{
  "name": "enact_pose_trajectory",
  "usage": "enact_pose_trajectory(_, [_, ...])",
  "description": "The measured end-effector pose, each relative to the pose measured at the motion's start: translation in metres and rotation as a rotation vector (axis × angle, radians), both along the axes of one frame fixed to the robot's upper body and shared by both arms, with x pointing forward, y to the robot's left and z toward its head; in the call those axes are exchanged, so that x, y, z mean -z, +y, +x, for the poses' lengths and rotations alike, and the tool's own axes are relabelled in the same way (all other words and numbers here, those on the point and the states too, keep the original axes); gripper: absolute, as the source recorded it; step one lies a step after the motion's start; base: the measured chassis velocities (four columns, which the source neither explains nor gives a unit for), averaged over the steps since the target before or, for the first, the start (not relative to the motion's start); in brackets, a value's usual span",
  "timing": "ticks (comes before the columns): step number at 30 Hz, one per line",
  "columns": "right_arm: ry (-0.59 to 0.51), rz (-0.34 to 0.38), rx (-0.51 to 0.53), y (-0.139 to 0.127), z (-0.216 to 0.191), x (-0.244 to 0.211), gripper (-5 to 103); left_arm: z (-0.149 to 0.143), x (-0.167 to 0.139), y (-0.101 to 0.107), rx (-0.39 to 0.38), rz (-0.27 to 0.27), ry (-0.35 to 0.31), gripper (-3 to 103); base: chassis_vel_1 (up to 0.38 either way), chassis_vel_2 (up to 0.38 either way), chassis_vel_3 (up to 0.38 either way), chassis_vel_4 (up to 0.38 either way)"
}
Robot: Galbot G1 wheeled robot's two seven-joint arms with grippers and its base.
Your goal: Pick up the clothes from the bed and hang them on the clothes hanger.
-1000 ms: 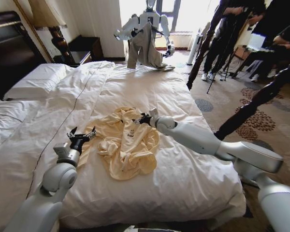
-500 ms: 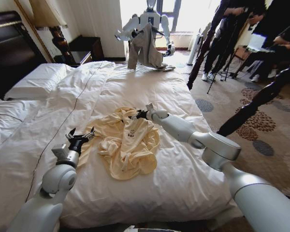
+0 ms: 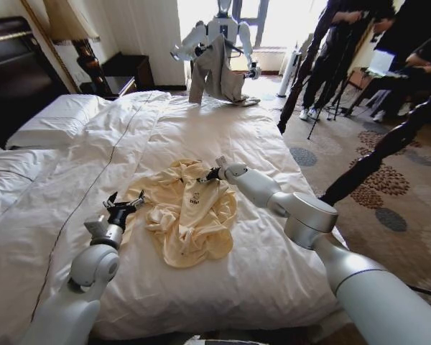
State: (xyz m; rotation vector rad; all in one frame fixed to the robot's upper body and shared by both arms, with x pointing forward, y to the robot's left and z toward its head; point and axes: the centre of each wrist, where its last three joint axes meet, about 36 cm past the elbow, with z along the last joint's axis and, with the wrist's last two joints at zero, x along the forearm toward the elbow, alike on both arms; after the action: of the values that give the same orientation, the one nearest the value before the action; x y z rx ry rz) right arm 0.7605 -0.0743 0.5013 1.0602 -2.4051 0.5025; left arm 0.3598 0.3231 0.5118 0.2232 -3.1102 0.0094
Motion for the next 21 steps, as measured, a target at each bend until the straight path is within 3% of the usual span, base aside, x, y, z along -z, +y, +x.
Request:
enact_pose_trajectory(8, [-0.001,-0.007,-0.002,0.009,-0.006,0.014,99,0.001,0.001,0.000,0.000,-0.003,-0.004,100,0.000,0.000,0.000,0.000])
enact_pose_trajectory(12, [-0.010,-0.005,0.001,0.014,-0.009,0.021,78,0.001,0.001,0.000,0.000,-0.002,-0.008,100,0.000,0.000,0.000,0.000])
enact_pose_trajectory(14, [-0.010,-0.005,0.001,0.014,-0.009,0.022,78,0.001,0.001,0.001,0.000,0.000,-0.009,100,0.000,0.000,0.000,0.000])
enact_pose_trajectory(17, [-0.005,-0.003,0.000,0.015,-0.012,0.026,61,0.001,0.000,0.002,0.000,0.006,-0.010,100,0.000,0.000,0.000,0.000])
enact_pose_trajectory(19, [-0.004,-0.003,0.002,0.014,-0.012,0.027,61,0.002,-0.001,0.002,0.001,0.007,-0.011,100,0.000,0.000,0.000,0.000])
enact_pose_trajectory(20, [-0.003,-0.001,0.003,0.014,-0.014,0.030,51,0.002,-0.001,0.002,0.002,0.009,-0.012,100,0.000,0.000,0.000,0.000])
enact_pose_trajectory(21, [-0.002,0.000,0.003,0.013,-0.014,0.031,51,0.002,-0.001,0.002,0.003,0.010,-0.011,100,0.000,0.000,0.000,0.000])
